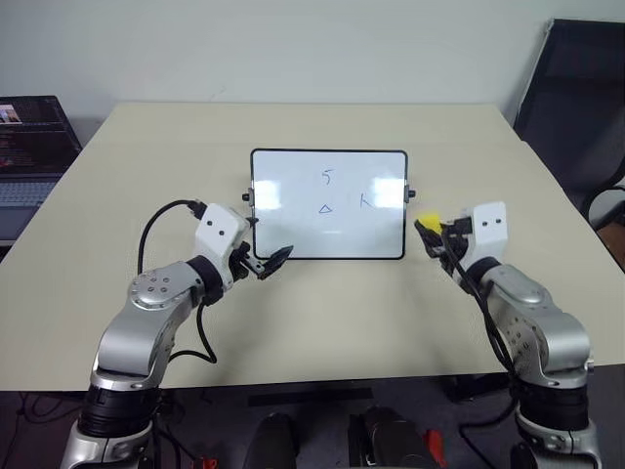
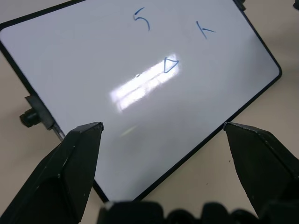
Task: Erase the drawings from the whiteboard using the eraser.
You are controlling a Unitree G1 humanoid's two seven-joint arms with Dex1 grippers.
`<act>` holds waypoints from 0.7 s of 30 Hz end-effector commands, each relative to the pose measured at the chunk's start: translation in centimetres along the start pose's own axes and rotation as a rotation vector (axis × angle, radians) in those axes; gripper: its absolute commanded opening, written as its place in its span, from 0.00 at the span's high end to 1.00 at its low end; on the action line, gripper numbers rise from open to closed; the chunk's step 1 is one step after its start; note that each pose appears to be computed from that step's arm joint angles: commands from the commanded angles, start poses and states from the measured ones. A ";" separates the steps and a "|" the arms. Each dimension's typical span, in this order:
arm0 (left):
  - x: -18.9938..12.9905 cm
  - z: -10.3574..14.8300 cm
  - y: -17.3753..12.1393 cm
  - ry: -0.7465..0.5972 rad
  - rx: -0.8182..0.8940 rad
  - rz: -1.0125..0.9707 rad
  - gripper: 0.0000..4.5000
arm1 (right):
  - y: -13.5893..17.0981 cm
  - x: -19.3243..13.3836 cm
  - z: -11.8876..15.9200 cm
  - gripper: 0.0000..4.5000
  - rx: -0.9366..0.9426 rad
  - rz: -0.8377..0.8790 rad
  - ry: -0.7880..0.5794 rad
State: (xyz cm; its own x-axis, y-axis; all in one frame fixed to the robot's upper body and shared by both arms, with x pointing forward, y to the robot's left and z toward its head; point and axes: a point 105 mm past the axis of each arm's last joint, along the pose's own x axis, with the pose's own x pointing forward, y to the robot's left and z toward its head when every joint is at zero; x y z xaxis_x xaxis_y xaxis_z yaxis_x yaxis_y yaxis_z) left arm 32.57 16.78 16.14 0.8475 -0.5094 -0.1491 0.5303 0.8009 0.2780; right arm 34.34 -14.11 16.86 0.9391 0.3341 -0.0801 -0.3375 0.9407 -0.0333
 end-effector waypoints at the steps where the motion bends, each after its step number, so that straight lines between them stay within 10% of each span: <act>1: -0.7 1.7 1.7 -0.034 0.055 0.090 0.00 | 2.2 1.1 3.0 0.78 -0.047 0.100 -0.092; 21: 0.6 2.5 4.3 -0.010 0.098 0.145 0.00 | 8.5 8.9 8.0 0.78 -0.515 0.267 -0.237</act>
State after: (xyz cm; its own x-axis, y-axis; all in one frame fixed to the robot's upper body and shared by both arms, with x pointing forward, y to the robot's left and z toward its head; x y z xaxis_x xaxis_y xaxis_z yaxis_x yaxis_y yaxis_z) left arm 35.27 19.18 18.13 0.9125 -0.3862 -0.1347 0.4085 0.8442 0.3470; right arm 40.34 -3.31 21.95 0.8059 0.5918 0.0136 -0.5165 0.7141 -0.4725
